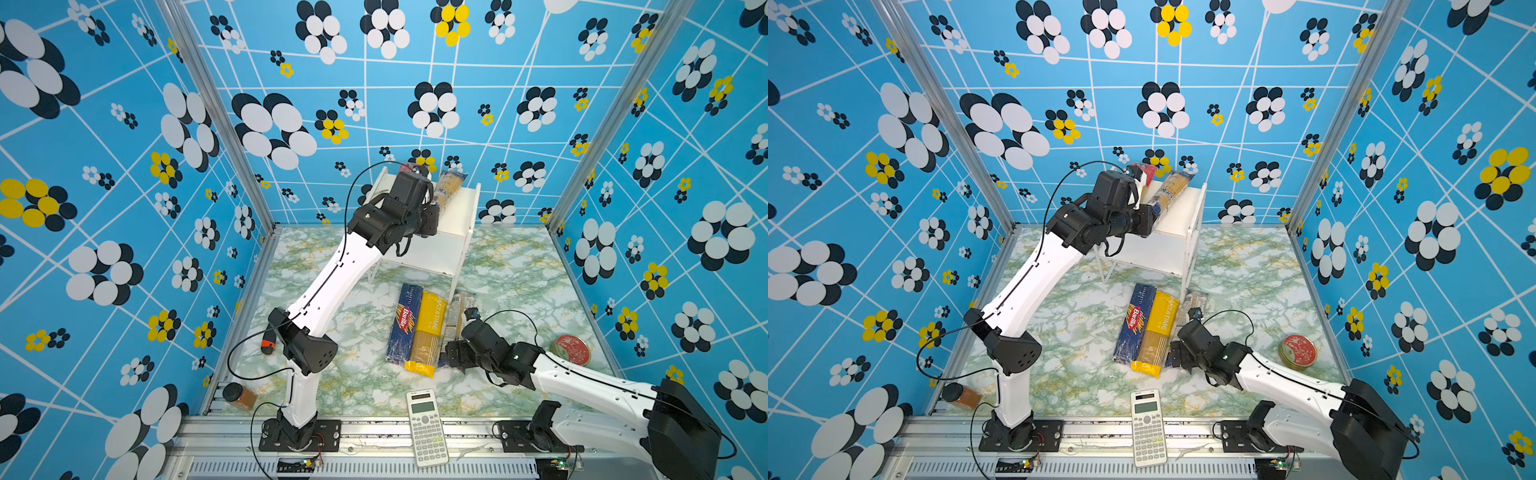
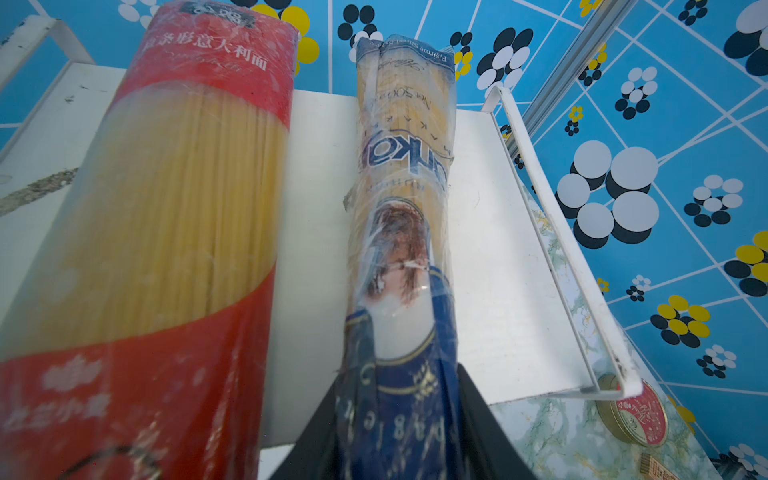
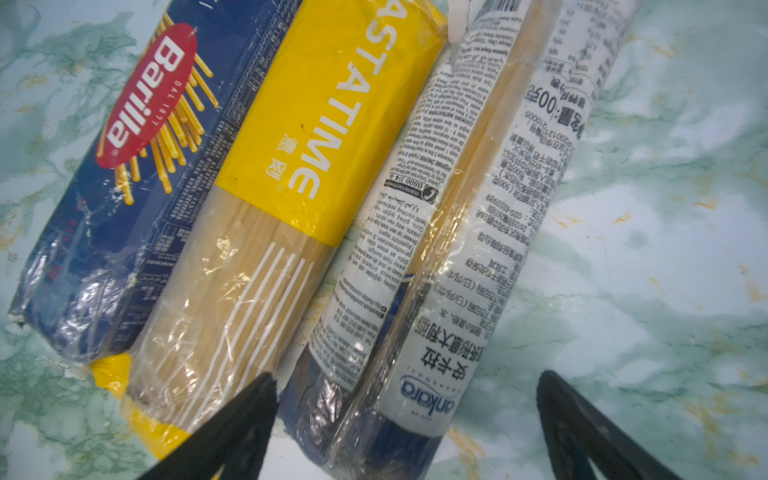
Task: Place and organize the pasta boxes and bags onto the shelf
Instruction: 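Lower the bag onto the top tier and open the left gripper, then withdraw the left gripper from the shelf back toward the pasta row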
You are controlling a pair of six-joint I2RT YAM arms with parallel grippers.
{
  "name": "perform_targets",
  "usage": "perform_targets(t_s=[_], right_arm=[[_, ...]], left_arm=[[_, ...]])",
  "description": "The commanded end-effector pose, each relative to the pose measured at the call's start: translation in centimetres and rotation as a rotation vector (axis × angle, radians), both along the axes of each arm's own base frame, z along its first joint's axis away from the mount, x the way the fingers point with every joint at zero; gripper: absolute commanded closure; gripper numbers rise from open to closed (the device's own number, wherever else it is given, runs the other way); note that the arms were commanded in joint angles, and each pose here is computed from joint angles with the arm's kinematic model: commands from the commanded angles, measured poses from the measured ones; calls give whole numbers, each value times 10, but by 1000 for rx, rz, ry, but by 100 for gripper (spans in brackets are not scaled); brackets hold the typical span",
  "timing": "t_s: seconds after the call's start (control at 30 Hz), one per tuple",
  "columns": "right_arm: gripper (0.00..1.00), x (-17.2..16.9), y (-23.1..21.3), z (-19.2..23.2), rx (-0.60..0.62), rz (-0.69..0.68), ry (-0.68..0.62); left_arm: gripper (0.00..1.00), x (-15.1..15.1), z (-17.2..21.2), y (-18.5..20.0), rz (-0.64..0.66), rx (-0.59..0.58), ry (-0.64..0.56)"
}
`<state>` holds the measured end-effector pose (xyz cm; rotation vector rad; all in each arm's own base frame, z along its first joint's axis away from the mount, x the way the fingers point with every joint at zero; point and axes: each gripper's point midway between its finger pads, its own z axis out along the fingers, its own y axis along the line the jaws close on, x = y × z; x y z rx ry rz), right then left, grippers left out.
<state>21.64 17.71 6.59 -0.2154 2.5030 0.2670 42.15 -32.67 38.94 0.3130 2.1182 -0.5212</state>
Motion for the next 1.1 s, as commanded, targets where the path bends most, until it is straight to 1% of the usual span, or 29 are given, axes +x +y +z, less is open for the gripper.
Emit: perform_targets(t_s=[0.0,0.33,0.5,0.57,0.77,0.9,0.93,0.97,1.0,1.07], right_arm=[[1,-3,-8,-2,-25,-14,-3],[1,-3,-9,0,-24,-17,-8],[1,-3,-10,0,-22,-22,-7],[1,-4,-10,-1,-24,-22,-4],[1,-4,-10,-1,-19,-23,-5],[1,-3,-9,4,-6,-31,-13],[1,-2,-8,5,1,-34,-15],[1,-1,-8,7,7,-38,-20],[1,0,-6,10,18,-41,-24],[1,1,-3,14,42,-44,-29]], left_arm=[[61,6,36,-6,1,-76,-106],[58,4,36,-7,-10,-78,-105],[58,3,38,-6,-14,-78,-114],[53,2,39,-6,-15,-79,-116],[51,-2,44,-2,-14,-68,-132],[49,-11,55,5,-12,-66,-161],[47,-15,58,7,-17,-68,-169],[46,-16,54,6,-24,-62,-165],[43,-24,62,11,-31,-71,-181],[36,-36,66,15,-58,-78,-197]])
